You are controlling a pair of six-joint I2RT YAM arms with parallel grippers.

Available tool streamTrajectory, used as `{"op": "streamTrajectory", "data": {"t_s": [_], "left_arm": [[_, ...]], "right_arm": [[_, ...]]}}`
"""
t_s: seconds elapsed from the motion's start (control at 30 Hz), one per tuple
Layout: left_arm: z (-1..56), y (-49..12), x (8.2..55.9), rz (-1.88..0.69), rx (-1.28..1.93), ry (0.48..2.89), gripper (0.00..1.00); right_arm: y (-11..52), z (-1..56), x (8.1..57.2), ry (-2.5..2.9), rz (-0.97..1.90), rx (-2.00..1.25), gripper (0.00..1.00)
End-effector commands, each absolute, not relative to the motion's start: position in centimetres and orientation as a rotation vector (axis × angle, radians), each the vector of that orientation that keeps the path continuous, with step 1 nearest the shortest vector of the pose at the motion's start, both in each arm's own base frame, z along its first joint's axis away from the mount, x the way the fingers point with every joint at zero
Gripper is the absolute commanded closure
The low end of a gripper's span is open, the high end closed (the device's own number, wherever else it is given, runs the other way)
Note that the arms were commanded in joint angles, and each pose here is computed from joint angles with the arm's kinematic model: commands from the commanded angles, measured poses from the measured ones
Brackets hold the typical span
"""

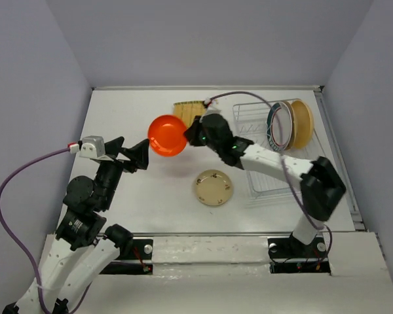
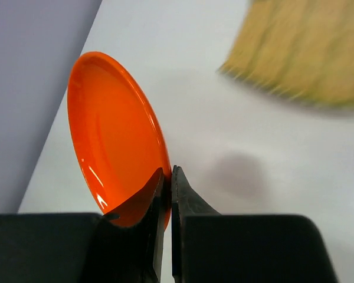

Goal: Load the plates into the dish rack

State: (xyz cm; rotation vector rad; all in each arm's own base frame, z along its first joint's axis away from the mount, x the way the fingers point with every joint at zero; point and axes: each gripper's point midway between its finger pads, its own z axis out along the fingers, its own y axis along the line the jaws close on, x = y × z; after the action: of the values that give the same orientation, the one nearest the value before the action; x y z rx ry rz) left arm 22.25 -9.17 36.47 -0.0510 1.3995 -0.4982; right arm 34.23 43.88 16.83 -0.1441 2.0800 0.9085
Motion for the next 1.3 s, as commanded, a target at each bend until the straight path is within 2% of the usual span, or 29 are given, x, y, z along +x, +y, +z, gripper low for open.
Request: {"op": "streamTrajectory", "data": {"t_s": [0.0, 0.03, 0.13, 0.33, 0.67, 1.27], "left_arm": [[37.0, -11.0, 22.7, -0.562, 0.01, 1.385, 0.01], [37.0, -11.3, 22.7, -0.567, 0.023, 1.388, 0.01], [36.4, -12.2, 23.0, -0.585, 0.056, 1.415, 0.01], [35.7, -13.1, 23.3, -0.599, 0.088, 1.448, 0.01], [33.3, -15.3, 24.5, -0.624, 0.167, 1.55, 0.01], [30.3, -18.4, 25.0, -0.71, 0.276, 1.67, 0.01]], "right_arm": [[23.6, 26.0, 39.9, 1.807, 0.159, 0.06, 0.93], [19.0, 27.5, 39.7, 1.784, 0.022, 0.125, 0.93], [12.5, 28.2, 39.0, 1.774, -0.236, 0.153, 0.93], [5.1, 29.5, 38.2, 1.771, -0.504, 0.205, 0.93], [2.6, 26.3, 39.1, 1.878, -0.706, 0.137, 0.93], [1.7, 26.8, 40.5, 1.895, -0.843, 0.077, 0.93]]}}
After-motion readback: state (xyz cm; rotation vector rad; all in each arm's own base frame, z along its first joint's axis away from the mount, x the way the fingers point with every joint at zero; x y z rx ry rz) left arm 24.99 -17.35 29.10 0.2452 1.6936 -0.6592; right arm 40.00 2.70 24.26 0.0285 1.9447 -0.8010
